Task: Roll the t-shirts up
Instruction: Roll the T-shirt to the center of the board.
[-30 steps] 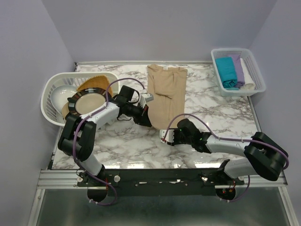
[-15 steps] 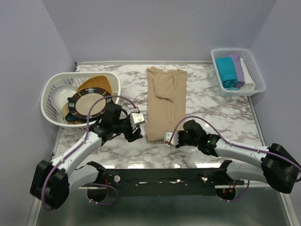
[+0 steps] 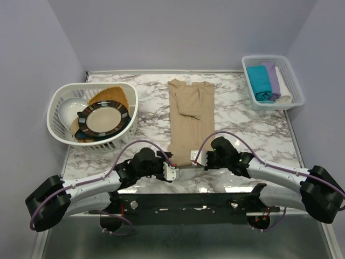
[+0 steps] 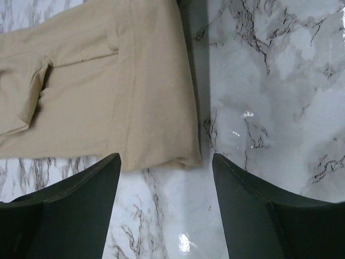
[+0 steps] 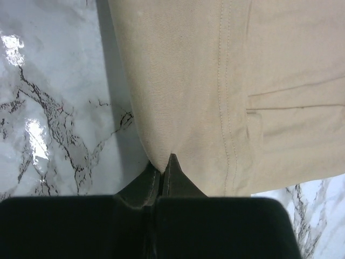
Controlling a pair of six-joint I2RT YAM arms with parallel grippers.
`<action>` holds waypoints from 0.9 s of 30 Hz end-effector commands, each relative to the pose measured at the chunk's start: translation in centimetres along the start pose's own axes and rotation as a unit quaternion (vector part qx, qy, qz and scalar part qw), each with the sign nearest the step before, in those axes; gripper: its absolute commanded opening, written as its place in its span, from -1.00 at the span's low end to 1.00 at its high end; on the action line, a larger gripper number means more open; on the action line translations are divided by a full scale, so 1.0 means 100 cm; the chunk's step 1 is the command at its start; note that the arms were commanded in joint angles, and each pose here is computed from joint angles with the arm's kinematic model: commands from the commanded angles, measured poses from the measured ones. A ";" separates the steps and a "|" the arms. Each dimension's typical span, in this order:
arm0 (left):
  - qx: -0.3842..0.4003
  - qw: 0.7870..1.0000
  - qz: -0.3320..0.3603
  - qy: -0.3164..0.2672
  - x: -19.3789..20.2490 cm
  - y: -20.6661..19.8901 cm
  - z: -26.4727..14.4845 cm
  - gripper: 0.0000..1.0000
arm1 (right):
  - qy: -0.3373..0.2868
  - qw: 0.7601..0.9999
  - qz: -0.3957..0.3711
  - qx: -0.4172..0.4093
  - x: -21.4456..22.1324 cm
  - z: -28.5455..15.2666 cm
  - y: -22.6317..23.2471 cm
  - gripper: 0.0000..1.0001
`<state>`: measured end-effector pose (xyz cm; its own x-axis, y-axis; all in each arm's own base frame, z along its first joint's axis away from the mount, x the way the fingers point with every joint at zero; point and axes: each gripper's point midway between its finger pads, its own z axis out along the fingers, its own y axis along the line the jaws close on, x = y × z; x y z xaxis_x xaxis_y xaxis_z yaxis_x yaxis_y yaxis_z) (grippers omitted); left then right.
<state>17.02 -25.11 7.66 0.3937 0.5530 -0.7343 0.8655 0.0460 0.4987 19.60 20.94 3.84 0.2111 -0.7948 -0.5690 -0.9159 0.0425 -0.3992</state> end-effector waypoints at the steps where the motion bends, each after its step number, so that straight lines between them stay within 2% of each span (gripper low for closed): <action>1: -0.054 0.997 0.046 -0.027 -0.022 0.016 0.013 0.57 | -0.017 0.998 0.054 -0.013 -0.013 -0.005 -0.005 -0.99; 8: -0.037 0.998 0.059 -0.005 -0.023 0.003 0.029 0.46 | -0.017 0.994 0.109 -0.023 -0.019 -0.006 -0.018 -0.99; 17: -0.061 0.996 0.053 0.030 -0.018 0.011 0.040 0.34 | -0.018 0.993 0.109 -0.031 -0.021 -0.007 -0.021 -0.99; 27: -0.053 0.994 0.055 0.072 -0.009 0.008 0.049 0.15 | -0.027 0.992 0.116 -0.034 -0.029 -0.013 -0.026 -0.99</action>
<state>18.10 -29.31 5.91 0.4481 0.6492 -0.6145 0.7903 0.0336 0.6118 21.05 21.81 6.36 0.0228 -0.7563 -0.6539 -0.9547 0.1777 -0.2389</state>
